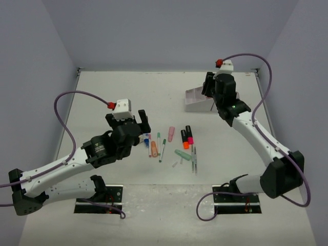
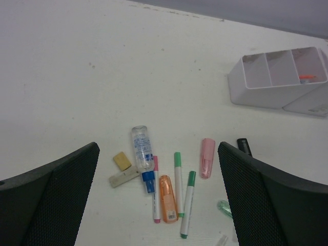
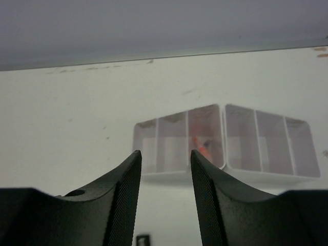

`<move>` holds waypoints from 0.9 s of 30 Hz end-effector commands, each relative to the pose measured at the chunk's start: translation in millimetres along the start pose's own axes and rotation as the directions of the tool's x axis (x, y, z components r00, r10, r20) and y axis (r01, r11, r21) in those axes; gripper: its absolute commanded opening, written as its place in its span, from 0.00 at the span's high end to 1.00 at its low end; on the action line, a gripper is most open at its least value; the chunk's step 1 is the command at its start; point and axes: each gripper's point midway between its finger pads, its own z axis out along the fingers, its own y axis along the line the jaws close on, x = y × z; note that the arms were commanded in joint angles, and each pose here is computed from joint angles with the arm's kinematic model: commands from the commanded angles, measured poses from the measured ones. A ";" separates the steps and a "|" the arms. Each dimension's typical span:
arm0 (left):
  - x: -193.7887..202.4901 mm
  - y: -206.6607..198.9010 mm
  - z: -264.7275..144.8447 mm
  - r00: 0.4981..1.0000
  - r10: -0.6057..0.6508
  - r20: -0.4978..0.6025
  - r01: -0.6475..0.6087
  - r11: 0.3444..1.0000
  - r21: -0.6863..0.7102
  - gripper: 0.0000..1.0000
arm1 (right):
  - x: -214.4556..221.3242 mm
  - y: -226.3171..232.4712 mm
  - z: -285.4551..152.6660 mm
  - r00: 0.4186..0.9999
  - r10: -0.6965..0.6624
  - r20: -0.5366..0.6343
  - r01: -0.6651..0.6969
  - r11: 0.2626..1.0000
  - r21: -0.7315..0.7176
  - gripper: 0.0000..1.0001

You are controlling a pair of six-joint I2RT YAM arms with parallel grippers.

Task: Sort the stationery into containers
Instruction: Place the pen in the storage box, then pick up the pen from the center of the board.

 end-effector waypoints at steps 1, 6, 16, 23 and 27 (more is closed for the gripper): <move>-4.2 8.2 6.7 0.999 0.015 -0.034 -0.018 0.997 -0.070 0.00 | 61.7 18.8 -93.1 0.937 0.048 -0.347 -0.083 0.993 -0.088 0.58; 8.7 7.0 24.3 0.995 0.031 -0.094 -0.037 0.997 -0.069 0.00 | 159.3 22.7 -140.4 0.820 0.065 -0.569 -0.170 0.976 -0.133 0.59; 25.8 -20.5 35.5 0.988 0.039 -0.150 -0.034 0.999 0.035 0.00 | 261.4 19.5 -172.7 0.661 0.016 -0.750 -0.123 0.989 -0.087 0.64; 35.9 -19.5 36.9 0.982 0.065 -0.177 -0.060 0.998 0.035 0.00 | 288.1 26.5 -181.9 0.611 -0.023 -0.791 -0.079 0.993 -0.090 0.69; 37.8 -22.1 36.4 0.980 0.075 -0.184 -0.066 0.996 0.055 0.00 | 298.9 22.5 -182.1 0.590 -0.018 -0.807 -0.043 0.998 -0.054 0.73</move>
